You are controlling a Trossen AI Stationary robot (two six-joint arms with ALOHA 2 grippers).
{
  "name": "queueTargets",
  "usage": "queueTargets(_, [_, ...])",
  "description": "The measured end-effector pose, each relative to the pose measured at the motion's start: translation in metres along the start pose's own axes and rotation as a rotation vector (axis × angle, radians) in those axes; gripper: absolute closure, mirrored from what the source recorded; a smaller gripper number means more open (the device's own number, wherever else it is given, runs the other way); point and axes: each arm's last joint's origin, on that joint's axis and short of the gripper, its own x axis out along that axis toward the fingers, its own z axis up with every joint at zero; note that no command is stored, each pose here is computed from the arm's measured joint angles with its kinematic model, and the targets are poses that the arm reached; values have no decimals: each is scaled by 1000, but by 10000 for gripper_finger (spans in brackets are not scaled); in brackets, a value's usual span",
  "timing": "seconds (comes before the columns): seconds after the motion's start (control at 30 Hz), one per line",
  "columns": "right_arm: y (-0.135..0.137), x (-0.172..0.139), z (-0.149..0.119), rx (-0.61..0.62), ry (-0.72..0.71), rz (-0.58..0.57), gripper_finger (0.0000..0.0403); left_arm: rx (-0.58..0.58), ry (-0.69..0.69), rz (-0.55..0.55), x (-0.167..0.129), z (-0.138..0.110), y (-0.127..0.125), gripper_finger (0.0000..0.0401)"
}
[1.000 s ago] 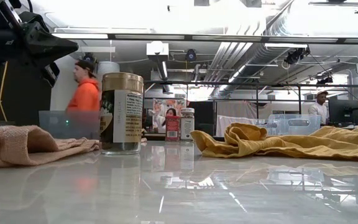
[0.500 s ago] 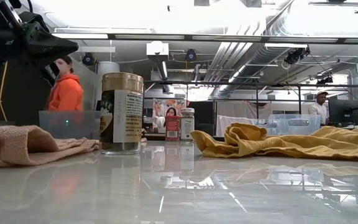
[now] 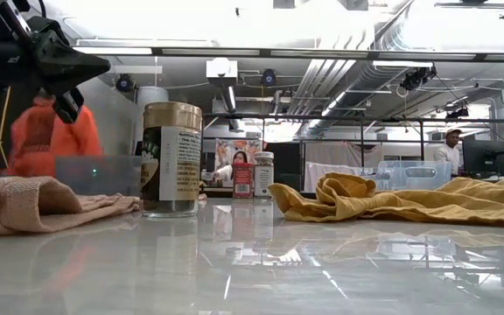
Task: Sort spices by type
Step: Put the middle gold seasoning bottle into the top black bin
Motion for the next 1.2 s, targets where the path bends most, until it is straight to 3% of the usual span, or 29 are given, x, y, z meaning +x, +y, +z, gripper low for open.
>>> queueTargets(0.1, [11, 32, 30, -6, -5, 50, 98, 0, 0, 0, 0, 0, 0, 401])
queueTargets(0.2, [23, 55, 60, 5, -39, 188, 98, 0, 0, 0, 0, 0, 0, 401])
queueTargets(0.33, [35, 69, 95, 12, -110, 432, 98, 0, 0, 0, 0, 0, 0, 401])
queueTargets(0.43, [38, 70, 114, 56, -187, 546, 98, -9, -6, -3, 0, 1, 0, 401])
queueTargets(0.63, [34, 71, 133, 158, -256, 600, 98, -331, -127, -77, -1, 13, -6, 401])
queueTargets(0.87, [33, 72, 134, 167, -251, 604, 98, -527, -286, -70, -3, 26, -9, 394])
queueTargets(1.03, [34, 72, 133, 109, -237, 621, 98, -394, -278, -120, 1, 61, -30, 337])
queueTargets(1.2, [29, 68, 135, 54, -232, 622, 98, -183, -118, -173, 23, 101, -62, 241])
